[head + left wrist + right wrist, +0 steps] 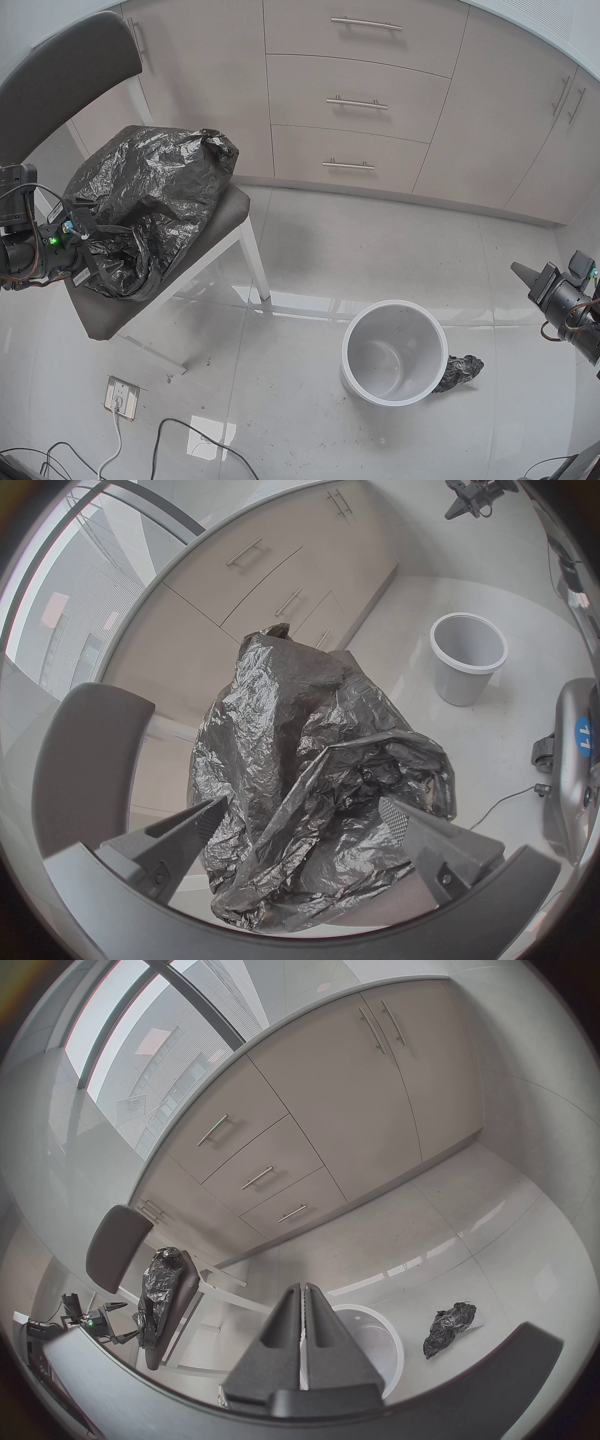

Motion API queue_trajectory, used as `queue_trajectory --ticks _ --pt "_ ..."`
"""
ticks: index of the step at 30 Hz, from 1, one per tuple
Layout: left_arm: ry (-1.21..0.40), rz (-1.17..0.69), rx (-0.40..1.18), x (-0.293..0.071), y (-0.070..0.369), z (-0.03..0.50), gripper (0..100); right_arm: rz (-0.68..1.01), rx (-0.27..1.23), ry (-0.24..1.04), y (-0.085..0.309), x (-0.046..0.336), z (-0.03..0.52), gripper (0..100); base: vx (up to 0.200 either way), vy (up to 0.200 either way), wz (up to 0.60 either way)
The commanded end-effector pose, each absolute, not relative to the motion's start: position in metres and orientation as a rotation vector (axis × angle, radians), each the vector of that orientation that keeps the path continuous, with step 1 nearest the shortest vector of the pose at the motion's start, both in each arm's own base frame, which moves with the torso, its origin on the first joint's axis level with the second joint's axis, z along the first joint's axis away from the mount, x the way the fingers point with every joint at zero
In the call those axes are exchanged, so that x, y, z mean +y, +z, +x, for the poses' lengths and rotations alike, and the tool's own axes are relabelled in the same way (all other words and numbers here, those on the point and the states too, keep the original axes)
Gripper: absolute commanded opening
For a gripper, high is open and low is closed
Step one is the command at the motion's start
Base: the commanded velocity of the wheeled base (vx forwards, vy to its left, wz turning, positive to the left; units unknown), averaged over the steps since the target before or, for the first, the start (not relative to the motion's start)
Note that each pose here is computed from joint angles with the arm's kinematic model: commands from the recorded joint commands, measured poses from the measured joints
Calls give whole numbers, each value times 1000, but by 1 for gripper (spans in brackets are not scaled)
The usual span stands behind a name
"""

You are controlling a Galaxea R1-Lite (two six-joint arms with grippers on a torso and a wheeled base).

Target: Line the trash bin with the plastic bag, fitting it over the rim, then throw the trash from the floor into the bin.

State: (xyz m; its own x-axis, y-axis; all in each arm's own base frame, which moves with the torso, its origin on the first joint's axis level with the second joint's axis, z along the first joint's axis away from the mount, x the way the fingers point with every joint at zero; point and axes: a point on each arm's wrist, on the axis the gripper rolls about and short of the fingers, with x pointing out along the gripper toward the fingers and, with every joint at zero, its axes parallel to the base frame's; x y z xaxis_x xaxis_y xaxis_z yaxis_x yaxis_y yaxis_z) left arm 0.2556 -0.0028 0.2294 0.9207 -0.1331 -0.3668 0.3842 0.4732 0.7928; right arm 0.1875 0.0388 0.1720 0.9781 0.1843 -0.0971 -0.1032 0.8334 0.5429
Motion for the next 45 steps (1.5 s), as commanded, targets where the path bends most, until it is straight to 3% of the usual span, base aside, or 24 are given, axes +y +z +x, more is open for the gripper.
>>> queue_trajectory --ticks 1,31,32,45 --pt "-338 1032 286 -5 224 269 100 566 150 151 171 39 188 0 0 0 0" --pt "-408 1049 348 -29 200 299 100 585 189 122 163 37 197 0 0 0 0" --pt "-408 1049 348 -29 200 299 0 585 189 122 163 37 197 0 0 0 0" --pt "-418 1042 363 -31 192 305 0 584 193 119 162 36 198 0 0 0 0"
